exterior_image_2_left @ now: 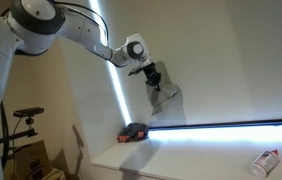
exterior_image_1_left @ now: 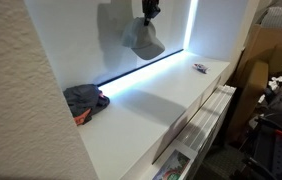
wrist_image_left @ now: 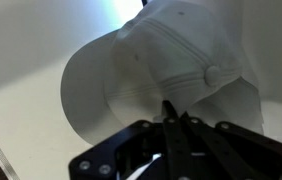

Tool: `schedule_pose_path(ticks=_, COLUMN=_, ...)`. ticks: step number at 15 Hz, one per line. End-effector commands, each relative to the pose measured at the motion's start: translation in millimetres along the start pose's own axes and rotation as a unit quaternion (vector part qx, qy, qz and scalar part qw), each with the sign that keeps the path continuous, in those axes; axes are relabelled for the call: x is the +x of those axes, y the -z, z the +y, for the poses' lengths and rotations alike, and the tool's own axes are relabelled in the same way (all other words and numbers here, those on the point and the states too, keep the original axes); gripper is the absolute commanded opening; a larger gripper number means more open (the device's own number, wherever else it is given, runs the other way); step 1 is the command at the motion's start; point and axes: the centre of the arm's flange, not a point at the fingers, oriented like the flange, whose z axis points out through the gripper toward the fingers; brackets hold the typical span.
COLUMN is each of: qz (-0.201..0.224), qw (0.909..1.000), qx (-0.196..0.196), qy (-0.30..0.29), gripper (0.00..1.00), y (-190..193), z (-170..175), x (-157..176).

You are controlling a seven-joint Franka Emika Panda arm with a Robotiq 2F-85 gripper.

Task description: Move the bottle to the right, remove the colorful cap and the thing under it from the window sill then put the white cap where they were

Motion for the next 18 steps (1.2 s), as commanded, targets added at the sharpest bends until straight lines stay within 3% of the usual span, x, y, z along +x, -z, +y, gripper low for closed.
schedule_pose_path(ticks=1, qz=0.044, qw=0.9944, qx=-0.03, qy=0.091, gripper=0.01, y=-10, z=26, x=-84)
schedule_pose_path(ticks=5, qz=0.103, qw=0.9724, qx=-0.036, qy=0.207, gripper=0.01, y=-8, z=63, x=-174)
schedule_pose_path(ticks=9, qz=0.133, qw=0.9373, qx=-0.01, qy=0.322, gripper=0.01, y=3, z=87, x=-229)
schedule_pose_path(ticks=11, qz=0.11, qw=0.9196, qx=-0.022, qy=0.376, gripper=0.01, y=1, z=83, x=-245)
schedule_pose_path(ticks=13, qz=0.066, qw=0.9088, qx=-0.053, qy=0.409, gripper=0.01, y=-11, z=72, x=-251)
schedule_pose_path(ticks=18, qz=-0.011, qw=0.8761, qx=-0.162, qy=0.454, gripper=0.01, y=-68, z=54, x=-247)
